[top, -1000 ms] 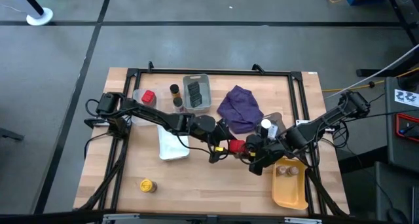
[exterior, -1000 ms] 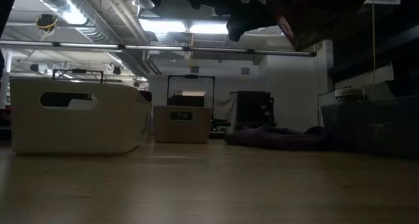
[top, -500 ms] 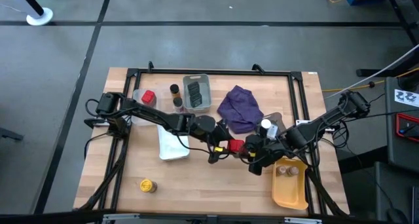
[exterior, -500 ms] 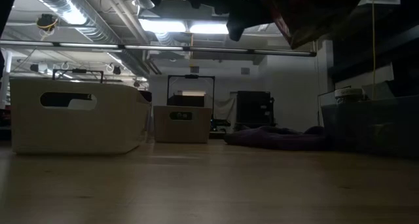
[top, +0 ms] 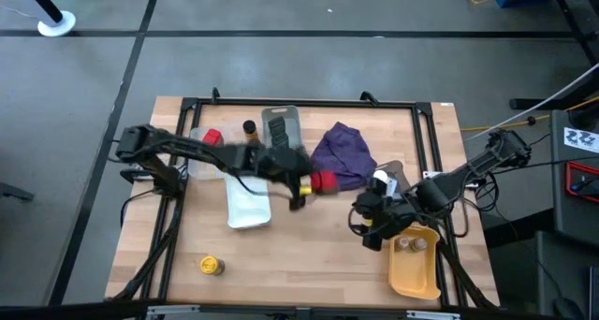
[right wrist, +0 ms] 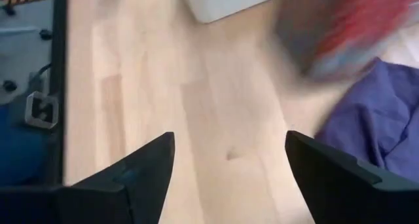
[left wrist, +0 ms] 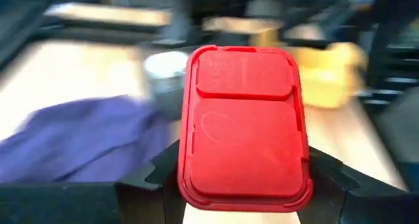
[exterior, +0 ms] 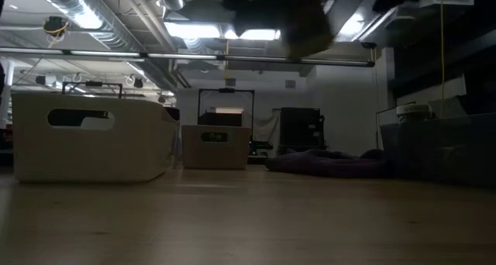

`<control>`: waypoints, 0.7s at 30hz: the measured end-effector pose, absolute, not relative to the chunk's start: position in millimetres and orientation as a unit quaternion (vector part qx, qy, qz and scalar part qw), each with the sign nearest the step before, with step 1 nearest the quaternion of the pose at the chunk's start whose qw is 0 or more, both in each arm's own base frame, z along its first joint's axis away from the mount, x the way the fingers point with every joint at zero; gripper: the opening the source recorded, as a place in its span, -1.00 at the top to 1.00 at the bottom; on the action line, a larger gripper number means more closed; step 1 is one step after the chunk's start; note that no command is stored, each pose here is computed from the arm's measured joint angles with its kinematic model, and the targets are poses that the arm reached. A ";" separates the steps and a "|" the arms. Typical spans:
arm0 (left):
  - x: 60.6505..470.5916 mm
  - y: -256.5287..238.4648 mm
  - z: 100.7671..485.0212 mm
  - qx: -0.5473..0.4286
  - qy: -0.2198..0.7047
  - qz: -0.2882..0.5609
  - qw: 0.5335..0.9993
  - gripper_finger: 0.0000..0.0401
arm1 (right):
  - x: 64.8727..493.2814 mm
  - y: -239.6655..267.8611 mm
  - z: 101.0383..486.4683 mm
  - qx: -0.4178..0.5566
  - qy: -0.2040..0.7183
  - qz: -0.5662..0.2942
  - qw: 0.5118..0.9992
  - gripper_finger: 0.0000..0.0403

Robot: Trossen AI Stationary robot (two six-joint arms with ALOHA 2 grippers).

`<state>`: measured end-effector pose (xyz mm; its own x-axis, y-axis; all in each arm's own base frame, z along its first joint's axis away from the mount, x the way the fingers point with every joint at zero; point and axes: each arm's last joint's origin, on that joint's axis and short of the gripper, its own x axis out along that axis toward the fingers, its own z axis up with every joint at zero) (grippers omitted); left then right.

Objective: Sort spices by type
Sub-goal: Put the red seasoning can into the transparent bin

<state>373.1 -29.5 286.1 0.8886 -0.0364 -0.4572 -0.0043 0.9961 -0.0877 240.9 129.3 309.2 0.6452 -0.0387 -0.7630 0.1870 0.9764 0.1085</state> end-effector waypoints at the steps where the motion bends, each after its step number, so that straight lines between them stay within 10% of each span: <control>1: 366.9 -26.1 289.9 -0.041 0.247 0.010 0.968 0.03 | 238.6 128.2 313.0 0.087 0.417 -0.064 0.902 -0.44; 21: 208.0 1.7 335.8 -0.084 0.453 0.314 0.830 0.03 | 199.6 99.2 365.8 0.075 0.316 -0.099 0.941 -0.42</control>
